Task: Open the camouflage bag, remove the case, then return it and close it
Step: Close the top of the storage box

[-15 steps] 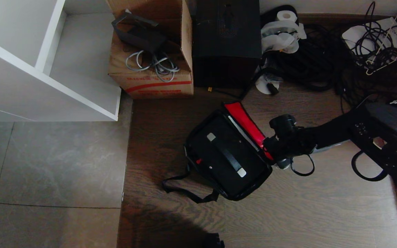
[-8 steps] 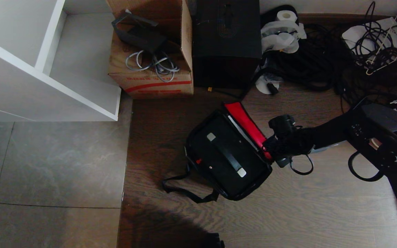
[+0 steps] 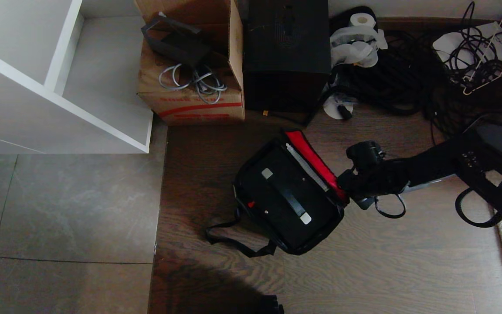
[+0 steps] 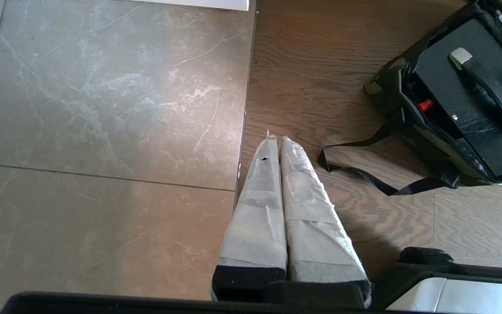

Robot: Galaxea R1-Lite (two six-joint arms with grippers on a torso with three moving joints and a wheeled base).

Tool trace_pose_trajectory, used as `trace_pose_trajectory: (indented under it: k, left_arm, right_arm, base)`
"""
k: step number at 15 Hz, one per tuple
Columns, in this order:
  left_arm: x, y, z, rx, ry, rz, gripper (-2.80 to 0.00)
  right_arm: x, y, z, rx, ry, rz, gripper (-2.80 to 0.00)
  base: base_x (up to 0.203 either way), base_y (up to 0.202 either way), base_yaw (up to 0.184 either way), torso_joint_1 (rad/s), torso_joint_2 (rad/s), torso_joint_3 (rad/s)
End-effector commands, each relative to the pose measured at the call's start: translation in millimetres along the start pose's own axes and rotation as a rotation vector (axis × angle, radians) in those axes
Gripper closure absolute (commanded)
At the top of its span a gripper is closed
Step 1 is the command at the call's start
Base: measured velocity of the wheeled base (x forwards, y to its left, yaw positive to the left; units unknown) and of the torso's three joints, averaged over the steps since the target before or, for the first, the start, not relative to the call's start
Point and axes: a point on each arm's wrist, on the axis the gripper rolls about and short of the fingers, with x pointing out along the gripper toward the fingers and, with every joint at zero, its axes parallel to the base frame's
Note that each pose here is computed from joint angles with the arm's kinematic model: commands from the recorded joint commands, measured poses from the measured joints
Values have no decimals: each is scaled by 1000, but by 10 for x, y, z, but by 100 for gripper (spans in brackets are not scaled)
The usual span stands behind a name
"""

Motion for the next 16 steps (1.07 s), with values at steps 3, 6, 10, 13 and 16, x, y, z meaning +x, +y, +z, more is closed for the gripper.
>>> trace_pose_trajectory:
  k: [3, 6, 10, 13, 16]
  left_arm:
    - [8, 1, -29, -1, 10, 1, 0]
    - [8, 1, -29, 0, 10, 1, 0]
    - [8, 1, -29, -1, 10, 1, 0]
    - [8, 1, -29, 0, 10, 1, 0]
    - [8, 1, -29, 0, 10, 1, 0]
  right_arm:
    - [-262, -199, -70, -236, -41, 61, 0]
    - [-491, -250, -97, -351, -72, 198, 0]
    - [-742, -163, -286, -410, -82, 347, 0]
    - [-850, -148, -422, -491, -96, 475, 0]
    - [-918, -94, -550, -542, -124, 564, 0]
  base:
    - [0, 0, 0, 0, 0, 0]
    - [0, 0, 0, 0, 0, 0]
    - [0, 0, 0, 0, 0, 0]
    - [0, 0, 0, 0, 0, 0]
    - [0, 0, 0, 0, 0, 0]
